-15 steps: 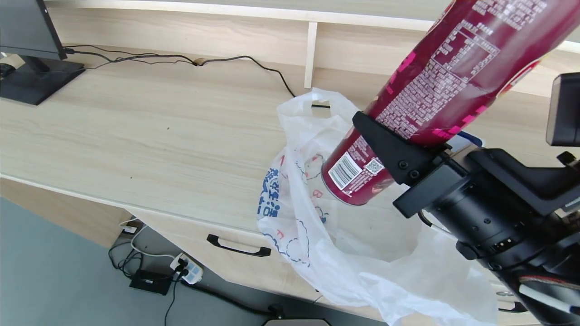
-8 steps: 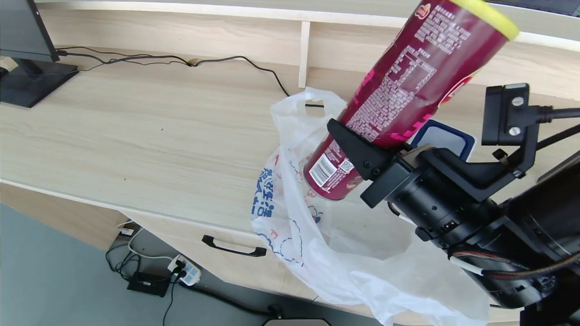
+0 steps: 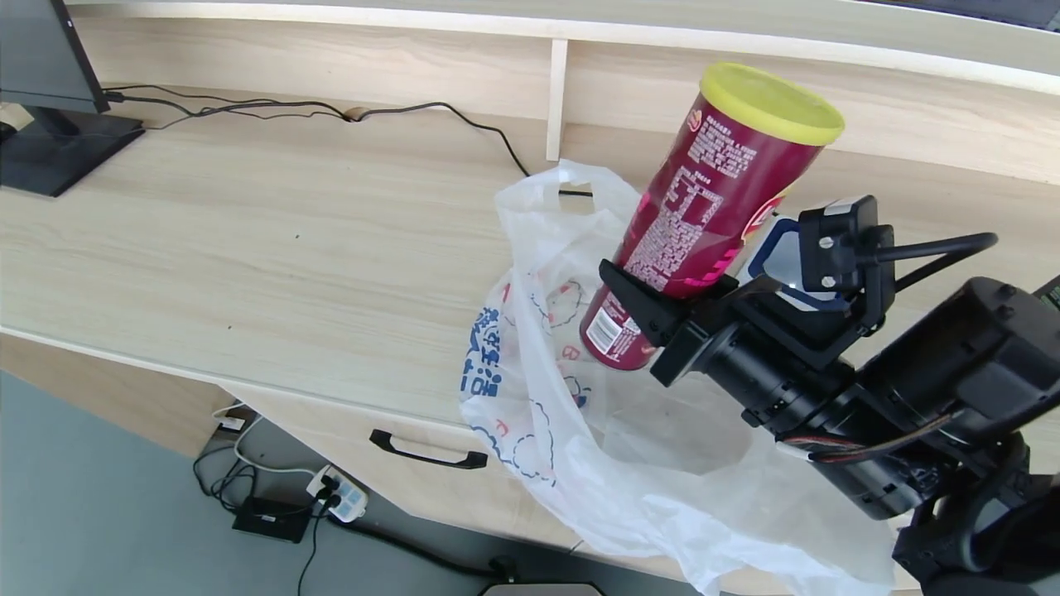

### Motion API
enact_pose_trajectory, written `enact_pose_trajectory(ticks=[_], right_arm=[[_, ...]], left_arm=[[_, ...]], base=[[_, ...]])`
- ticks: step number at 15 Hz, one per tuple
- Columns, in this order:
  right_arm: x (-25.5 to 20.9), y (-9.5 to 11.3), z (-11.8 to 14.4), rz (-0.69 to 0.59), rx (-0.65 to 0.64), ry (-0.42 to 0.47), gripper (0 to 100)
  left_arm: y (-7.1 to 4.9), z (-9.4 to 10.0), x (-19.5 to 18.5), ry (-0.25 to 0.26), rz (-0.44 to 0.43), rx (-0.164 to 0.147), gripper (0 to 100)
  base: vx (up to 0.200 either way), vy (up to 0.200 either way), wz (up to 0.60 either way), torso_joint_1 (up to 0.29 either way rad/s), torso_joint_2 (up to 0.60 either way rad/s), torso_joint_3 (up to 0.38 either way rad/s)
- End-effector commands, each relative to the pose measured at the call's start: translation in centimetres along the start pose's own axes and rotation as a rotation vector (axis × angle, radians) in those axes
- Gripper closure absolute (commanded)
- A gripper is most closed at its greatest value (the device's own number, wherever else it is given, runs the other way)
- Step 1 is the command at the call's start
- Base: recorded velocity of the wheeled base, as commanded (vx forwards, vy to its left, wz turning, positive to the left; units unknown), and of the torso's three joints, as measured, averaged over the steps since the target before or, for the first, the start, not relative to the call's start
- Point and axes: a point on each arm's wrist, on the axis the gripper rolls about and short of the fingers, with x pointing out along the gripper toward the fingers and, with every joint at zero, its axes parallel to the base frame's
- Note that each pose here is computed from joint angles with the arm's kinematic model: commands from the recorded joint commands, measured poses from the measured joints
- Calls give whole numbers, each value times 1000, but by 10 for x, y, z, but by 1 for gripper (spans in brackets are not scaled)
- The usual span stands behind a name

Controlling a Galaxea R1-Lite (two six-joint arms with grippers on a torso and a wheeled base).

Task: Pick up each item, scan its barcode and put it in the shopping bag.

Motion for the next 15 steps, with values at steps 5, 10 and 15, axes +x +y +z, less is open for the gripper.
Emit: enact_pose_trajectory(ticks=[5,10,15], right_arm=[[3,4,-12,12,-20,35,100],[37,15,-5,103,-45,-55,100],[52,8,-15,86,-56,-58,100]], left_arm=[[0,0,0,-2,0,0,0],[0,0,0,0,0,0,0],[0,0,0,0,0,0,0]], base=[[0,0,0,0,0,0],[0,0,0,0,0,0],[0,0,0,0,0,0]])
